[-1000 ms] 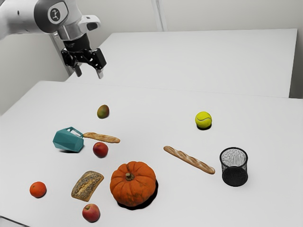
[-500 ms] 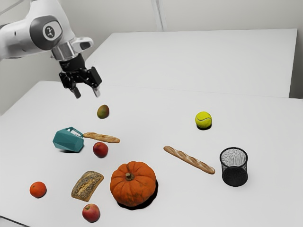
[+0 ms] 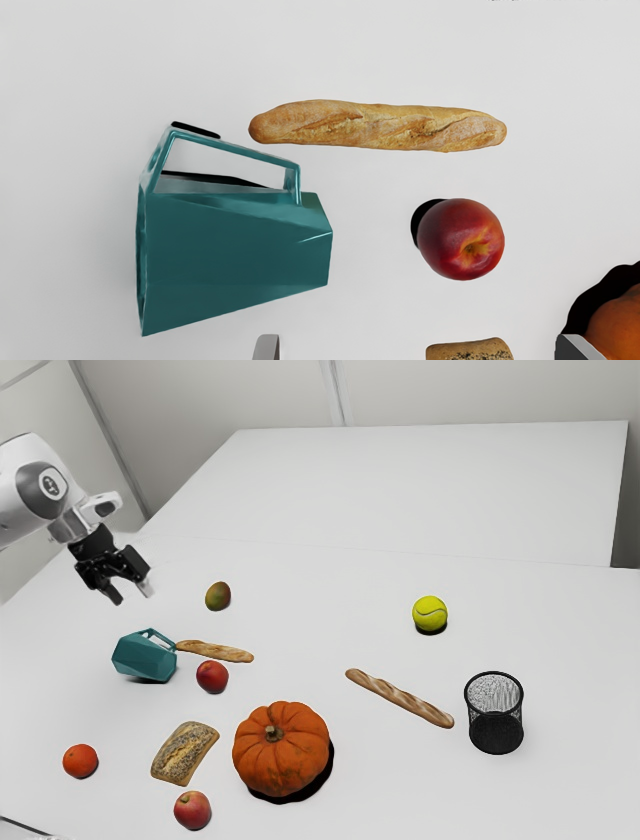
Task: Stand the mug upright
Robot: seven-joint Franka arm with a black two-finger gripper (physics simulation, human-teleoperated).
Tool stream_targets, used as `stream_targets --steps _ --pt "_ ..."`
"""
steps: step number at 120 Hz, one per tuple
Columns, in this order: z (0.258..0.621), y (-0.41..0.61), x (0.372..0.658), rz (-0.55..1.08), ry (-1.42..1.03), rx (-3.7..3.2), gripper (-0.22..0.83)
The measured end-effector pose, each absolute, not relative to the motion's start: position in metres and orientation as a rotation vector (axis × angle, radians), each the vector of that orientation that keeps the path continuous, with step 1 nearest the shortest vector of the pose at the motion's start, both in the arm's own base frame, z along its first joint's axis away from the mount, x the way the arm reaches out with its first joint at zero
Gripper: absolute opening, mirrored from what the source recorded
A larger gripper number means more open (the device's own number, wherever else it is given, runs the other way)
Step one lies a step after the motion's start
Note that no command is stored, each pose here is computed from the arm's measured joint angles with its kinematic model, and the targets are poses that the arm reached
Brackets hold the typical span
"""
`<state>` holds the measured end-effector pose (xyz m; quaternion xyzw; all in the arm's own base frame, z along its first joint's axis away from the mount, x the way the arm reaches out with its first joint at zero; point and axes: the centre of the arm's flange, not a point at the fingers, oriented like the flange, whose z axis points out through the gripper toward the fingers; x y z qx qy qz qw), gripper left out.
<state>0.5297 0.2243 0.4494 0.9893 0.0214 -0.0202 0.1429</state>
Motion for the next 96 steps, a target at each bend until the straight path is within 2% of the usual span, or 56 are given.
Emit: stream_targets --steps 32,63,96 --pt "0.403 0.29 0.542 -0.011 -0.006 2.791 0.62" --pt "0.364 0.345 0.528 -0.006 -0.054 2.708 0.62" --pt "0.326 0.355 0.517 -0.041 -0.114 2.555 0.62"
